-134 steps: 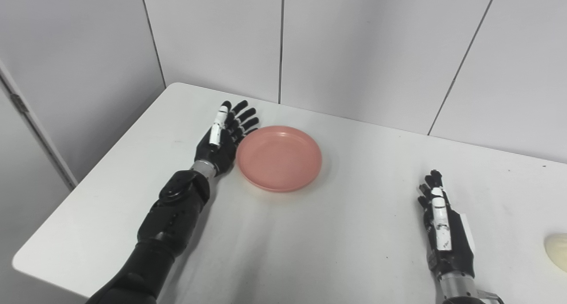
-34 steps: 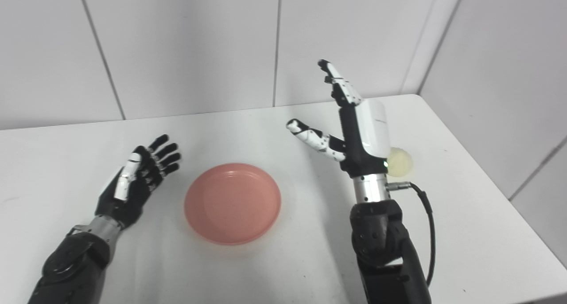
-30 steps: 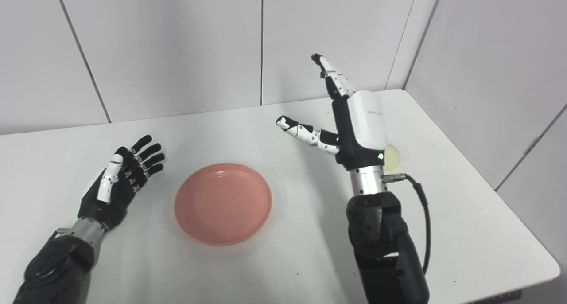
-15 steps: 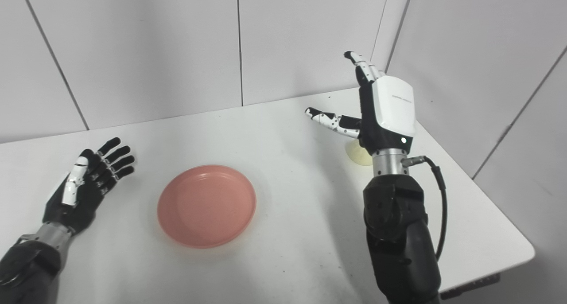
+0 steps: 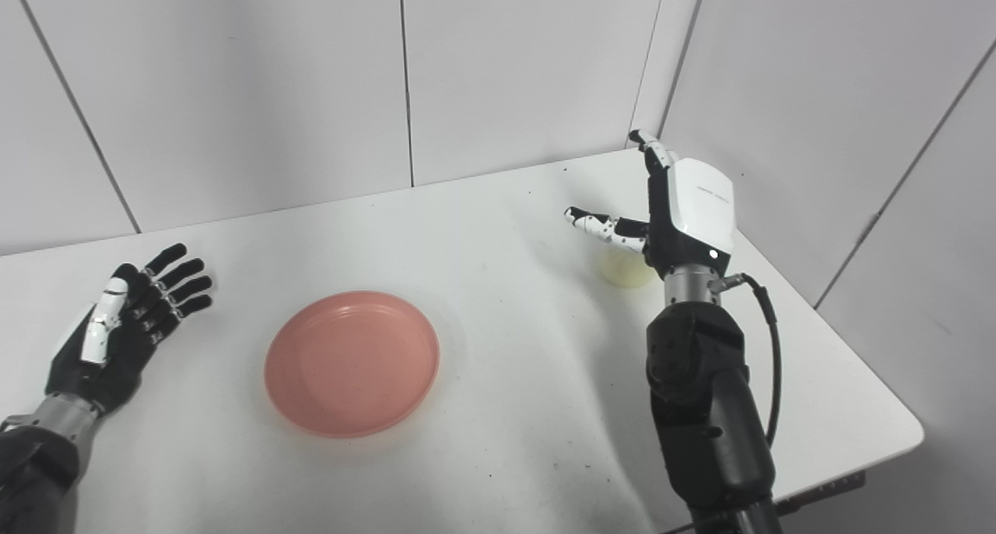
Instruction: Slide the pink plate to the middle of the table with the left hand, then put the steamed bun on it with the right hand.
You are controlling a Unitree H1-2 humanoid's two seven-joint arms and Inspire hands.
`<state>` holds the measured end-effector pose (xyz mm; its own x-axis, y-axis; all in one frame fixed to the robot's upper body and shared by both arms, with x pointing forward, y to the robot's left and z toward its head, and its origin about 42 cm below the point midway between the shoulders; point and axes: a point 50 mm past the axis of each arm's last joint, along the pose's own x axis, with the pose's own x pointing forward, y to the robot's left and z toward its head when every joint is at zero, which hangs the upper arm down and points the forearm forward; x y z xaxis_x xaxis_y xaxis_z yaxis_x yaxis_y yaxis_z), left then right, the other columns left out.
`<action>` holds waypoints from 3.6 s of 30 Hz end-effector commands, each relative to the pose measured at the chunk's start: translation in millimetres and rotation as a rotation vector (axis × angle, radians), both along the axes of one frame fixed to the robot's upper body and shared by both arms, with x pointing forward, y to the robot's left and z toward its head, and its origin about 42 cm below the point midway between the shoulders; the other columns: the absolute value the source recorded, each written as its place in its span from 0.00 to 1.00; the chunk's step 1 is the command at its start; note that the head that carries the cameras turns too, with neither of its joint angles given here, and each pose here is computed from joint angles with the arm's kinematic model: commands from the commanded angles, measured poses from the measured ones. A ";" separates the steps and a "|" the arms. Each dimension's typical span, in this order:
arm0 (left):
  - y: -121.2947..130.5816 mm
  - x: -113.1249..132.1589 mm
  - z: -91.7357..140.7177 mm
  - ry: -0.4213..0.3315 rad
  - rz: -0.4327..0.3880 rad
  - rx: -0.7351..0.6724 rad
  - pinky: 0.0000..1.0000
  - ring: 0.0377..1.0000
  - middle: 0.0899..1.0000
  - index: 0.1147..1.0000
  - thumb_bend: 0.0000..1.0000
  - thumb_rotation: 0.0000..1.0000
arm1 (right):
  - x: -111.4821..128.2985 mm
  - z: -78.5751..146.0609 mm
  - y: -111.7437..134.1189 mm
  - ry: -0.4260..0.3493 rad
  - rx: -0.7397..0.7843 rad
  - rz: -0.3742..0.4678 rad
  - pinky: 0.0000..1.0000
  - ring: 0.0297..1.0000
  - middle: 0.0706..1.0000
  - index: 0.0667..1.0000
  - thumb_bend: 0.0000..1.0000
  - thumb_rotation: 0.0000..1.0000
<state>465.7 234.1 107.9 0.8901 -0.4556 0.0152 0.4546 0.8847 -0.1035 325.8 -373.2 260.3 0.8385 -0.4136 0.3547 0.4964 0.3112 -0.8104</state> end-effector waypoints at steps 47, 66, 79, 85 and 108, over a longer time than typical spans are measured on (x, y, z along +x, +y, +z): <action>43.5 -61.8 -85.6 0.308 0.062 -0.001 0.79 0.79 0.80 0.80 0.56 0.91 | 52.4 -33.2 -32.2 0.160 0.032 -0.061 0.76 0.86 0.85 0.82 0.84 0.52; 42.8 -64.5 -81.8 0.300 0.051 -0.010 0.79 0.80 0.81 0.80 0.56 0.91 | 55.5 -29.9 -50.6 0.248 -0.028 -0.066 0.78 0.87 0.86 0.83 0.84 0.55; 42.0 -66.0 -78.7 0.295 0.047 -0.013 0.79 0.80 0.81 0.80 0.56 0.90 | 69.1 -38.6 -53.3 0.303 -0.008 -0.038 0.73 0.84 0.84 0.79 0.84 0.50; 42.7 -66.9 -78.0 0.292 0.046 -0.010 0.79 0.80 0.81 0.81 0.56 0.90 | 74.9 -41.9 -50.5 0.317 -0.008 -0.019 0.70 0.83 0.83 0.79 0.84 0.48; 44.2 -68.3 -73.7 0.291 0.050 -0.015 0.79 0.80 0.81 0.81 0.56 0.91 | 81.1 -42.1 -54.3 0.309 -0.017 -0.007 0.63 0.70 0.73 0.72 0.80 0.36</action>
